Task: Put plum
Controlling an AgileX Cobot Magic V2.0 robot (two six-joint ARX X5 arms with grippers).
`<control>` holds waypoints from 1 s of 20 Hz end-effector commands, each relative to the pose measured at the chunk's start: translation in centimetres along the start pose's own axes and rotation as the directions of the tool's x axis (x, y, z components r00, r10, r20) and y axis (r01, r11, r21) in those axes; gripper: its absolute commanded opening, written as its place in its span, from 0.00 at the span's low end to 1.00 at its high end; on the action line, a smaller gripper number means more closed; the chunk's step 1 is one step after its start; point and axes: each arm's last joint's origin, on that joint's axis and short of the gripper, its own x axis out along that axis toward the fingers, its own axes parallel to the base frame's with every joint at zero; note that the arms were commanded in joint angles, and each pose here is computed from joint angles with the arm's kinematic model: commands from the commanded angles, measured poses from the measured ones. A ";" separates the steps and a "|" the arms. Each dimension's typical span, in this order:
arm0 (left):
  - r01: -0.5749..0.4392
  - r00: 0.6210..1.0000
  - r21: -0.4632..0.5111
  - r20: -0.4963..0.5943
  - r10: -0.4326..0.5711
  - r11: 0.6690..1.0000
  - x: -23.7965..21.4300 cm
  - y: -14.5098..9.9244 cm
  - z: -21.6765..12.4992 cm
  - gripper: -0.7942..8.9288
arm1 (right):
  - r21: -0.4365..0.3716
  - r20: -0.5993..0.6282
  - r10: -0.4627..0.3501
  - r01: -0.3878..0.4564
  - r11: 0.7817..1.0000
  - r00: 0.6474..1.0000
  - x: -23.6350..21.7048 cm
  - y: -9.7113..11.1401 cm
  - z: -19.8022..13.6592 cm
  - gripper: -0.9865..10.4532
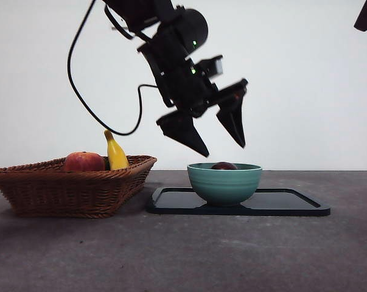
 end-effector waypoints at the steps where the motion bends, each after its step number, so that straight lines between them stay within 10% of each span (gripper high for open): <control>1: -0.007 1.000 0.048 -0.006 0.007 0.999 1.7 -0.6 0.0 0.50 | -0.005 0.008 0.006 -0.006 1.000 1.000 -0.1 0.1 0.3 0.33; 20: -0.063 0.993 0.161 -0.089 0.078 0.985 4.5 -1.3 -1.5 0.41 | -0.010 0.012 0.007 -0.006 1.000 1.000 -0.1 0.1 0.3 0.33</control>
